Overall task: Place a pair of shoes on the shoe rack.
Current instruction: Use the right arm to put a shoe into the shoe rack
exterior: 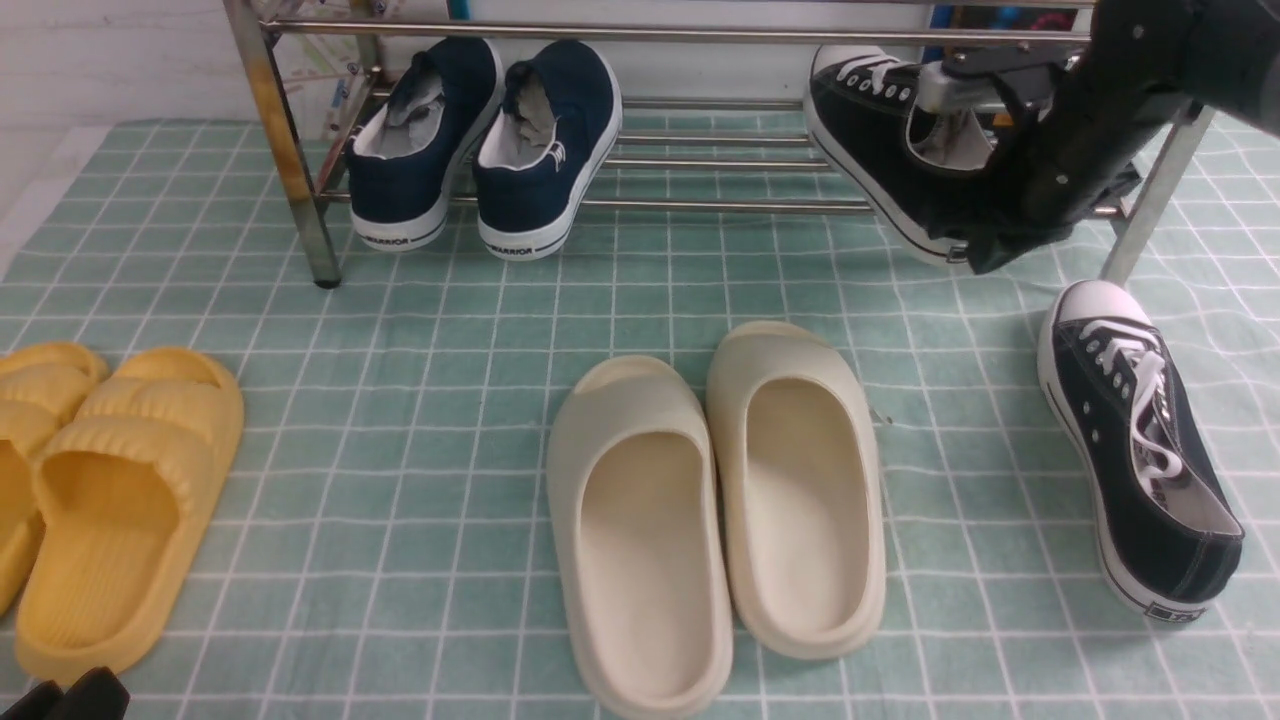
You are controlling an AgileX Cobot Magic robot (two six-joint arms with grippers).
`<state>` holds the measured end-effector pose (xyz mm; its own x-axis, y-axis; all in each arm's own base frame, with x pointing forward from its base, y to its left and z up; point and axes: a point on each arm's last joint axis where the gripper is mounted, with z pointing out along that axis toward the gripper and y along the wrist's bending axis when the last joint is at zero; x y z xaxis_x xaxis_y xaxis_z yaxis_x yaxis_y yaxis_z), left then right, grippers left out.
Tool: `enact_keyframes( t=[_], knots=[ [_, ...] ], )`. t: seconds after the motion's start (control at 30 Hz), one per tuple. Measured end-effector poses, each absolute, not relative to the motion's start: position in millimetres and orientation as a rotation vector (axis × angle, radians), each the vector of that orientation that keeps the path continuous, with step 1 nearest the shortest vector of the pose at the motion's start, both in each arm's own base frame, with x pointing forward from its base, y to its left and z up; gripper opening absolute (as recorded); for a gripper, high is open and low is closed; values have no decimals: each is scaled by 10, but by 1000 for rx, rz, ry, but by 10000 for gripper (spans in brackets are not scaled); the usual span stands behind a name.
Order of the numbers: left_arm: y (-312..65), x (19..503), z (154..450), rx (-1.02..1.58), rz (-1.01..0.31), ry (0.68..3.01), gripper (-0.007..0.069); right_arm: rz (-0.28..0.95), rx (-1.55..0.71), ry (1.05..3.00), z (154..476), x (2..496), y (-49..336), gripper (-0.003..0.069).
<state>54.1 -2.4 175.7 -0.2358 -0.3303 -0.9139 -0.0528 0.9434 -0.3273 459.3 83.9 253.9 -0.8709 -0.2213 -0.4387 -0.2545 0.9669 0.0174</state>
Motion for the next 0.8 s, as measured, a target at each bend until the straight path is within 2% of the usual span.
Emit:
enact_keyframes(
  t=[0.03, 0.13, 0.3, 0.5, 0.6, 0.8],
  knots=[
    [-24, 541, 1757, -285, -265, 1799, 239, 36, -358, 2673, 2585, 4590, 798, 5],
    [-24, 541, 1757, -285, -265, 1799, 239, -32, -315, 2666, 2622, 4600, 748, 5],
    [-24, 541, 1757, -285, -265, 1799, 239, -37, -262, 2619, 2553, 4688, 749, 6],
    [-24, 541, 1757, -285, -265, 1799, 239, 54, -195, 2623, 2441, 4744, 776, 9],
    [-24, 541, 1757, -285, -265, 1799, 239, 150, -151, 2615, 2449, 4748, 819, 11],
    [-24, 541, 1757, -285, -265, 1799, 239, 202, -131, 2606, 2462, 4748, 859, 15]
  ],
)
